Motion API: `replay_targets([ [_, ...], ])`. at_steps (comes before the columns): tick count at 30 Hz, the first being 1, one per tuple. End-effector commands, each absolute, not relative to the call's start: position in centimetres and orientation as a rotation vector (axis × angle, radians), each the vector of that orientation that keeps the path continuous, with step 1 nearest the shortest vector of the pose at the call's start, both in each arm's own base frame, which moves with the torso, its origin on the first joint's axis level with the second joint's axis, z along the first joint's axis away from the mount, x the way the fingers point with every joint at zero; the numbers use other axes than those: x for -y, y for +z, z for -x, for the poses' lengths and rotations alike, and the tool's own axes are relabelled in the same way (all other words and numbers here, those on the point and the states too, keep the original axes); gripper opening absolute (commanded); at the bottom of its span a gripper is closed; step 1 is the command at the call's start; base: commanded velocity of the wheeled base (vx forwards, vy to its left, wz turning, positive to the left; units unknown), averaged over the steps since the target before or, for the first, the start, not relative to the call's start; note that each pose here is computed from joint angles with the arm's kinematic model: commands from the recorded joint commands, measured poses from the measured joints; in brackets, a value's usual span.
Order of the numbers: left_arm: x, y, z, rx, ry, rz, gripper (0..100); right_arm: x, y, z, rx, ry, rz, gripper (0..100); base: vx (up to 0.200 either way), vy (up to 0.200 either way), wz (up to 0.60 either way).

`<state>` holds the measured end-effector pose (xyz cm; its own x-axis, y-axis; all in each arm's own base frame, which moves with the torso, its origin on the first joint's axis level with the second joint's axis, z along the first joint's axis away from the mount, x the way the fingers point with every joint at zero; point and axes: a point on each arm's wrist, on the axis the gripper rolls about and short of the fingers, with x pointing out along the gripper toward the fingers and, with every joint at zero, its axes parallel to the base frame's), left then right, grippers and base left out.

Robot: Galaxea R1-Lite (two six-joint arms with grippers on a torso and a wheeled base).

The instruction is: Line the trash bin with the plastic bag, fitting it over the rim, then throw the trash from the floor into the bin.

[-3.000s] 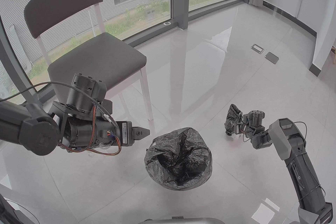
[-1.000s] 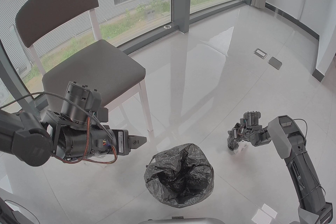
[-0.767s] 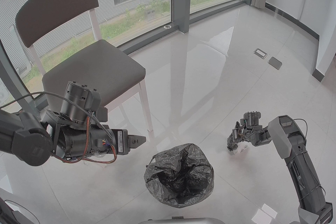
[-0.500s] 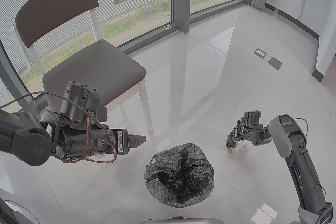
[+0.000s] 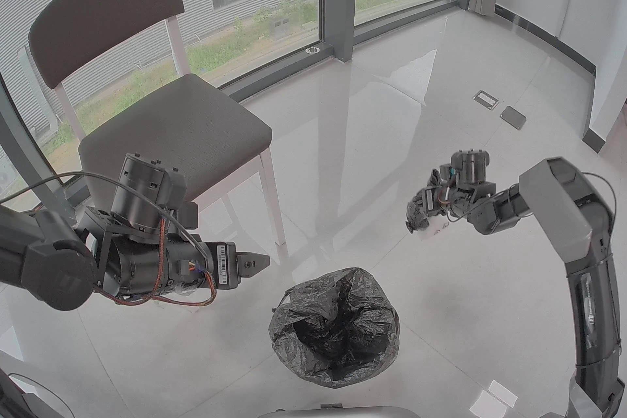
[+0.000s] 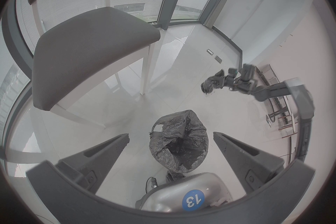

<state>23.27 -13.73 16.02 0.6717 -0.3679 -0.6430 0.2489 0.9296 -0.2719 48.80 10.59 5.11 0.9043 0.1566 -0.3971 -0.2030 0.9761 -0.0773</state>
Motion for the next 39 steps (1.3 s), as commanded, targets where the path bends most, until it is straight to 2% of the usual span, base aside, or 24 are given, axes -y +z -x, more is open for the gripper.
replay_targets([
  [1,13.2,15.9,-23.2,-0.765,-0.329,0.177,100,-18.8,18.5,-35.9,-0.29,0.46,0.144,0,0.0,0.0,0.0],
  [4,13.1,15.5,-23.1,-0.777,-0.328,0.173,100,-20.7,17.8,-31.6,-0.373,0.574,0.182,0,0.0,0.0,0.0],
  [9,12.4,15.2,-23.6,-0.788,-0.302,0.186,100,-21.9,14.8,-27.1,-0.491,0.673,0.245,0,0.0,0.0,0.0],
  [15,11.7,15.3,-24.4,-0.778,-0.27,0.204,100,-22.7,11.7,-24.2,-0.602,0.736,0.306,0,0.0,0.0,0.0],
  [24,11.8,15.9,-24.9,-0.753,-0.277,0.208,100,-24.7,7.7,-25.1,-0.695,0.761,0.346,0,0.0,0.0,0.0],
  [30,11.7,16.1,-24.9,-0.747,-0.274,0.212,100,-25.9,5.3,-26.3,-0.756,0.746,0.316,0,0.0,0.0,0.0],
  [39,11.7,16.2,-24.7,-0.74,-0.284,0.187,100,-27.7,4.4,-26.9,-0.758,0.788,0.305,0,0.0,0.0,0.0],
])
